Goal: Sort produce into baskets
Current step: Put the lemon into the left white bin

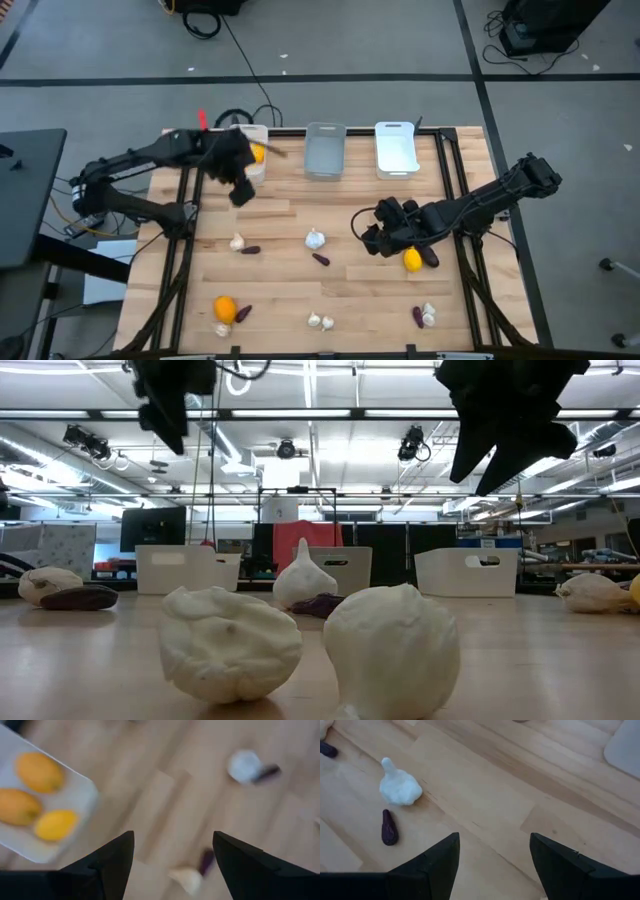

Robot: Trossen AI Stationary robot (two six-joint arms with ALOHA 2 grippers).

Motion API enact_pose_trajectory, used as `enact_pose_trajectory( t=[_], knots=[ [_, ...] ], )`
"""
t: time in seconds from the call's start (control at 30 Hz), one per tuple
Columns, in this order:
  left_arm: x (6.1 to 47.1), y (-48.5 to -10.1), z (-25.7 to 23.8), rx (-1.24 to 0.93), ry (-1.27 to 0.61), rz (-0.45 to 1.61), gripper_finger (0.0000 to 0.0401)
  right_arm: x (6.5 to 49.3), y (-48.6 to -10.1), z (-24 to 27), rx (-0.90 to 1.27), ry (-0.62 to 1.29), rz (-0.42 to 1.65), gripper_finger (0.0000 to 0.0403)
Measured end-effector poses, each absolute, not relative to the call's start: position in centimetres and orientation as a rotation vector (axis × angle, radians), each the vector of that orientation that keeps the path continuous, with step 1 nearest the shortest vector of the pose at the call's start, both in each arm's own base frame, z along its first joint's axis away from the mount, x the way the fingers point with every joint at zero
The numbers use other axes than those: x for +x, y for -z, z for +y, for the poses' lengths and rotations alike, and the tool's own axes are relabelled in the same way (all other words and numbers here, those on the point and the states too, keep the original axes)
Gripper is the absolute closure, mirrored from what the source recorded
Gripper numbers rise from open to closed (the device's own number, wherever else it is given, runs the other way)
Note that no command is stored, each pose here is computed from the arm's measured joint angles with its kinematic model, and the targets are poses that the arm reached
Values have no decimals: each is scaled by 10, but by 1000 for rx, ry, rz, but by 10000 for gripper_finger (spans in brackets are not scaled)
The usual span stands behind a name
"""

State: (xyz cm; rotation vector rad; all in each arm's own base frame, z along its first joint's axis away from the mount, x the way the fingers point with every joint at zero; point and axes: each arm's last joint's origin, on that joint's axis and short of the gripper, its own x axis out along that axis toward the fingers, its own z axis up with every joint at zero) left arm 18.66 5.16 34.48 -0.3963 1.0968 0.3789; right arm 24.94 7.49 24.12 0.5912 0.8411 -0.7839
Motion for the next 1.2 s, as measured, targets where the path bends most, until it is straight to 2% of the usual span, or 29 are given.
enact_pose_trajectory(
  t=[0.13,0.23,0.5,0.67,0.8,0.9,1.07,1.2],
  knots=[
    [186,-344,13,-401,-213,1171,127,251,-242,72,555,767,849,151],
    [186,-339,-14,-508,-119,1223,128,253,-242,70,552,759,844,151],
    [180,-311,-67,-968,-445,1310,128,253,-242,71,610,776,827,151],
    [178,-296,-105,-1196,-550,1208,127,253,-242,72,616,758,849,151],
    [169,-291,-130,-1306,-611,1108,121,252,-242,75,606,746,850,151],
    [159,-283,-143,-1319,-657,1135,109,252,-242,77,588,749,836,151],
    [147,-267,-158,-1339,-731,1196,71,253,-242,73,529,724,862,150],
    [147,-251,-169,-1387,-701,1214,37,254,-242,71,527,711,875,149]
  ],
)
